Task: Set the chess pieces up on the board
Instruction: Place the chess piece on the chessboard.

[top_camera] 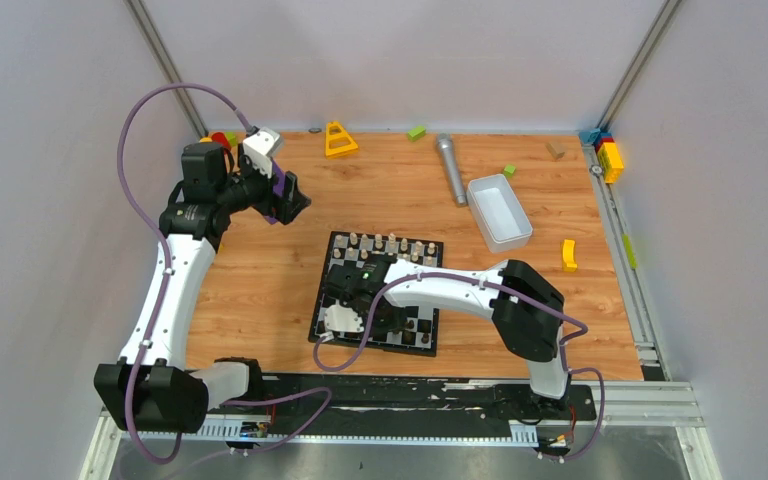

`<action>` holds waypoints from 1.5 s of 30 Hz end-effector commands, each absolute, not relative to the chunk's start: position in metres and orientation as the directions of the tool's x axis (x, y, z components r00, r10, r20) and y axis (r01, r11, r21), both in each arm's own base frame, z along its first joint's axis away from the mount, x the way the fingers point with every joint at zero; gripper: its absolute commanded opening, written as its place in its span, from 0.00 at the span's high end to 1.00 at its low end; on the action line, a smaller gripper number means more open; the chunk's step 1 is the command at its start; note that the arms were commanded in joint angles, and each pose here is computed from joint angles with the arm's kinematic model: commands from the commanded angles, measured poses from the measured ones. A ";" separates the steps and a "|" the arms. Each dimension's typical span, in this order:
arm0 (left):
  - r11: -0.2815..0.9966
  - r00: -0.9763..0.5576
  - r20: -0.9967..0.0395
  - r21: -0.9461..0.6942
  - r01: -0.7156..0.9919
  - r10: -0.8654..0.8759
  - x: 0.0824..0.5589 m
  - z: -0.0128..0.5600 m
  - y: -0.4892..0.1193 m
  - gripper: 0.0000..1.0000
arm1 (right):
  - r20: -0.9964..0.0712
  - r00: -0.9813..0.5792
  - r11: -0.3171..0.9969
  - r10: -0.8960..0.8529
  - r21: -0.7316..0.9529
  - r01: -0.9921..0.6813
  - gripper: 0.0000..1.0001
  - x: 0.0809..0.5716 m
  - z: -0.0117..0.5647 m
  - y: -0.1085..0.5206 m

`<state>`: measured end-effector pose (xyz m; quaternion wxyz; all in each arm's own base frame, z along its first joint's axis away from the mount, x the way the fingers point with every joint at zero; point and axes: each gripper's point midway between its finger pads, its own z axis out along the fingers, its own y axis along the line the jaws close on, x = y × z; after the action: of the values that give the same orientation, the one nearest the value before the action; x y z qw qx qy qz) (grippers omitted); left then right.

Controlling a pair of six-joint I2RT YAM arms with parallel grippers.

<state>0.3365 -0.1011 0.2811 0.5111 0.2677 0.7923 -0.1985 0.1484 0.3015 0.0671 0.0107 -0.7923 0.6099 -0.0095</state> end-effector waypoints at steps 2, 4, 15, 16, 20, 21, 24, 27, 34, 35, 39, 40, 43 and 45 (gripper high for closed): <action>0.772 -0.280 -0.939 -0.025 0.635 0.199 0.334 0.297 -0.102 0.00 | -0.012 0.279 -0.277 -0.960 -0.065 -0.959 0.98 0.153 0.076 0.313; 0.773 -0.278 -0.939 -0.023 0.634 0.200 0.334 0.297 -0.102 0.00 | -0.011 0.280 -0.279 -0.960 -0.060 -0.958 0.98 0.151 0.075 0.313; 0.776 -0.266 -0.943 -0.015 0.630 0.197 0.331 0.296 -0.101 0.00 | -0.002 0.299 -0.298 -0.954 -0.038 -0.954 0.97 0.143 0.070 0.314; 0.777 -0.267 -0.943 -0.016 0.630 0.197 0.331 0.296 -0.101 0.00 | 0.001 0.300 -0.300 -0.954 -0.036 -0.953 0.97 0.142 0.070 0.314; 0.776 -0.266 -0.944 -0.016 0.630 0.197 0.331 0.295 -0.101 0.00 | 0.010 0.306 -0.306 -0.952 -0.033 -0.951 0.96 0.142 0.067 0.314; 0.777 -0.266 -0.944 -0.016 0.630 0.197 0.331 0.296 -0.101 0.00 | 0.014 0.306 -0.306 -0.952 -0.034 -0.951 0.96 0.142 0.066 0.313; 0.776 -0.265 -0.944 -0.014 0.630 0.197 0.331 0.296 -0.100 0.00 | 0.027 0.306 -0.307 -0.951 -0.035 -0.951 0.94 0.143 0.063 0.312; 0.776 -0.261 -0.945 -0.013 0.631 0.197 0.331 0.296 -0.101 0.00 | 0.026 0.308 -0.308 -0.951 -0.037 -0.951 0.89 0.143 0.063 0.313; 0.778 -0.261 -0.945 -0.012 0.628 0.196 0.330 0.296 -0.100 0.00 | 0.013 0.304 -0.304 -0.953 -0.046 -0.952 0.71 0.144 0.066 0.318; 0.778 -0.261 -0.945 -0.013 0.628 0.196 0.330 0.295 -0.100 0.00 | 0.011 0.302 -0.302 -0.953 -0.048 -0.952 0.69 0.144 0.067 0.318; 0.779 -0.260 -0.946 -0.011 0.627 0.196 0.330 0.296 -0.099 0.00 | -0.010 0.293 -0.292 -0.956 -0.062 -0.954 0.61 0.145 0.073 0.322; 0.779 -0.260 -0.946 -0.011 0.627 0.196 0.330 0.295 -0.099 0.00 | -0.023 0.290 -0.288 -0.957 -0.063 -0.956 0.60 0.144 0.076 0.324; 0.779 -0.259 -0.946 -0.010 0.627 0.196 0.330 0.295 -0.099 0.00 | -0.088 0.279 -0.274 -0.956 -0.061 -0.960 0.57 0.141 0.089 0.332; 0.779 -0.260 -0.946 -0.011 0.626 0.195 0.330 0.295 -0.099 0.00 | -0.143 0.261 -0.256 -0.955 -0.055 -0.965 0.57 0.139 0.100 0.336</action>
<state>0.3323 -0.0995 0.2832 0.5277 0.2696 0.7816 -0.1948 0.1420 0.3176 0.0679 0.0155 -0.8027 0.5961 -0.0043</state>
